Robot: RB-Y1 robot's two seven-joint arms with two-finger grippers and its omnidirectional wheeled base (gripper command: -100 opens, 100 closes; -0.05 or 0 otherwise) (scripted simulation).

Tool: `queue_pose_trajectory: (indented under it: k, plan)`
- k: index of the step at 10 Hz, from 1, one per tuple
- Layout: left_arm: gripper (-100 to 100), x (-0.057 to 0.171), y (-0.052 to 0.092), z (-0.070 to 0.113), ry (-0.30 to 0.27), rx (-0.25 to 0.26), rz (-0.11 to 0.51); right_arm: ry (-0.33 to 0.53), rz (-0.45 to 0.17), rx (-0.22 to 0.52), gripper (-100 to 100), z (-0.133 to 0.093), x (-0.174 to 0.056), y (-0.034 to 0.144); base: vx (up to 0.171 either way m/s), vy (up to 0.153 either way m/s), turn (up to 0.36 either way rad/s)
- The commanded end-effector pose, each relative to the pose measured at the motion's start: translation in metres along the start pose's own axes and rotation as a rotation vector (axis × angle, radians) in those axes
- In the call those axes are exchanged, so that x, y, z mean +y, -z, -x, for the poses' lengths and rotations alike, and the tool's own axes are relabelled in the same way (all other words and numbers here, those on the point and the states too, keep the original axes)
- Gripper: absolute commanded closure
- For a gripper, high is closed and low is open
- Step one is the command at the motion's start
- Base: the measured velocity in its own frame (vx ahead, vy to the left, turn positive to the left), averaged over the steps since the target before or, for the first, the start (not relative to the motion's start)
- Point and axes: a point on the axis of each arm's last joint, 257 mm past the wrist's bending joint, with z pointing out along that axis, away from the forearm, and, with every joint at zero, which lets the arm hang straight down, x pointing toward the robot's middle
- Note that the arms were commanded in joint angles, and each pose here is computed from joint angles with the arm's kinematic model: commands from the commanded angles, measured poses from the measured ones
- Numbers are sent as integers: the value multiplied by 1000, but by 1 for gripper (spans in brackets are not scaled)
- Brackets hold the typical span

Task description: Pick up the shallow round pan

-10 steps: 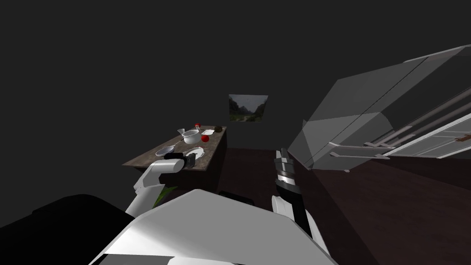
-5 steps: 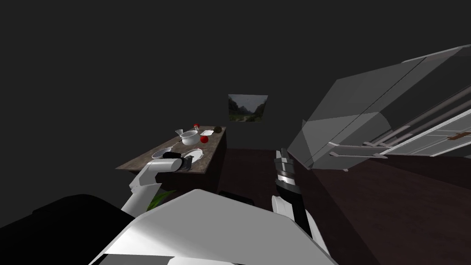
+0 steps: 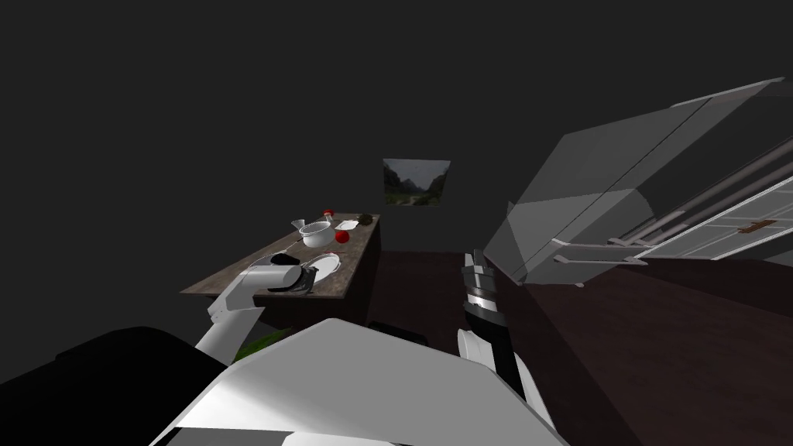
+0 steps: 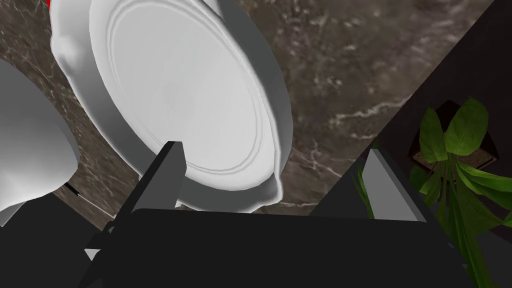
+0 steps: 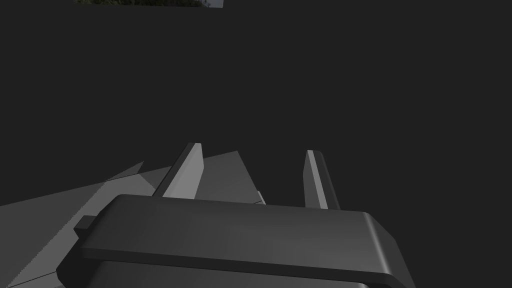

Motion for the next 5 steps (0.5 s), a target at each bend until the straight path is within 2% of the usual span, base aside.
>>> queue_pose_trajectory:
  k: [1,2,4,5]
  plan:
    - [-100,11,0,15,6,-30,55,0,0,0,0,0,0,0,68,39,-23]
    - [-100,11,0,15,6,-30,55,0,0,0,0,0,0,0,37,23,-2]
    - [-100,21,0,27,12,-53,98,0,0,0,0,0,0,0,24,16,-19]
    - [-100,16,0,24,10,-47,83,0,0,0,0,0,0,0,13,8,-4]
